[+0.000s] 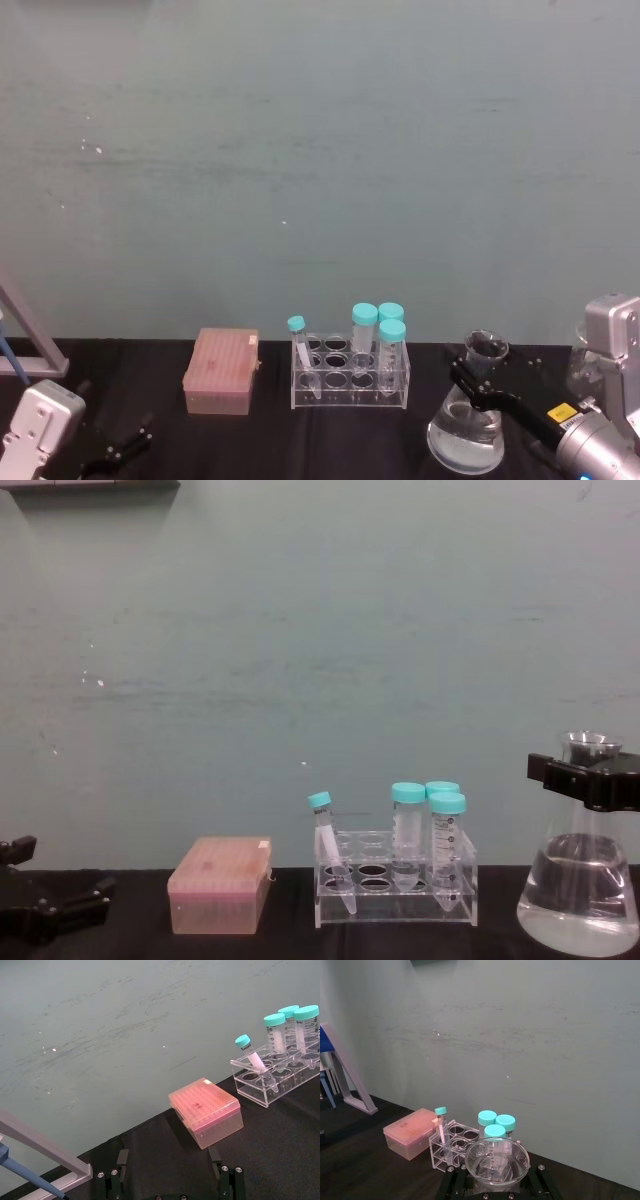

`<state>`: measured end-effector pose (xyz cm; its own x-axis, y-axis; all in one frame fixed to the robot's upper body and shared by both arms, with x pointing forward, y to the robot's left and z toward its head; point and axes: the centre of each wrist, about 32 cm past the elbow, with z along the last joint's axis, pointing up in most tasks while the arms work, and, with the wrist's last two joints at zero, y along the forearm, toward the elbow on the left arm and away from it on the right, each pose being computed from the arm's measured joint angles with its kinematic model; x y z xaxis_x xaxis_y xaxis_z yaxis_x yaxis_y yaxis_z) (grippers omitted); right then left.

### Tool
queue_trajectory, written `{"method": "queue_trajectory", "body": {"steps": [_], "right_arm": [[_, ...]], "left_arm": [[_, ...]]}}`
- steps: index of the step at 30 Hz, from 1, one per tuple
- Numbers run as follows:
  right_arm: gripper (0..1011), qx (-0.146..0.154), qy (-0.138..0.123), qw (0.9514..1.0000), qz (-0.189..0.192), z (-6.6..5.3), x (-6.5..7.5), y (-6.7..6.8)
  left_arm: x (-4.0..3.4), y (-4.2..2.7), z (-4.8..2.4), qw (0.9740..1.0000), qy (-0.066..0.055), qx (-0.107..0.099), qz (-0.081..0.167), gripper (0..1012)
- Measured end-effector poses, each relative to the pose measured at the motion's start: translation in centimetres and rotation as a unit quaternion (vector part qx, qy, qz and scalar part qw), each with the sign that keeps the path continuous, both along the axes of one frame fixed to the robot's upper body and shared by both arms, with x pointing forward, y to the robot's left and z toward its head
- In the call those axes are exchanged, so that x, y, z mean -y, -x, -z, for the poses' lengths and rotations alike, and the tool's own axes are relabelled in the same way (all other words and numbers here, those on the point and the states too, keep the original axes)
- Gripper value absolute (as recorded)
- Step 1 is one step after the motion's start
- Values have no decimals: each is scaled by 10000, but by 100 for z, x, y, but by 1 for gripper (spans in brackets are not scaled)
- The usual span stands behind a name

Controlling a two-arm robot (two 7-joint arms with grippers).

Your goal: Pick up the beaker with the right gripper, shake it three times, and then put it down.

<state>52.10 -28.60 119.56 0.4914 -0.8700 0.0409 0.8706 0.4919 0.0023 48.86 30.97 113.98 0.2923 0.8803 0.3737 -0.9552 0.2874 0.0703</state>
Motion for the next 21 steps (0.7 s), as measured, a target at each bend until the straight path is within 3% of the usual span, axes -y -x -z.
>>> {"method": "queue_trajectory", "body": {"steps": [12,21], "right_arm": [[451,-52,-5,9998,-193,64,-6,-20],[451,13,-44,9996,-275,111,-63,-110]], "left_arm": [[0,0,0,10000,0,0,0,1000],[0,0,0,10000,0,0,0,1000]]}}
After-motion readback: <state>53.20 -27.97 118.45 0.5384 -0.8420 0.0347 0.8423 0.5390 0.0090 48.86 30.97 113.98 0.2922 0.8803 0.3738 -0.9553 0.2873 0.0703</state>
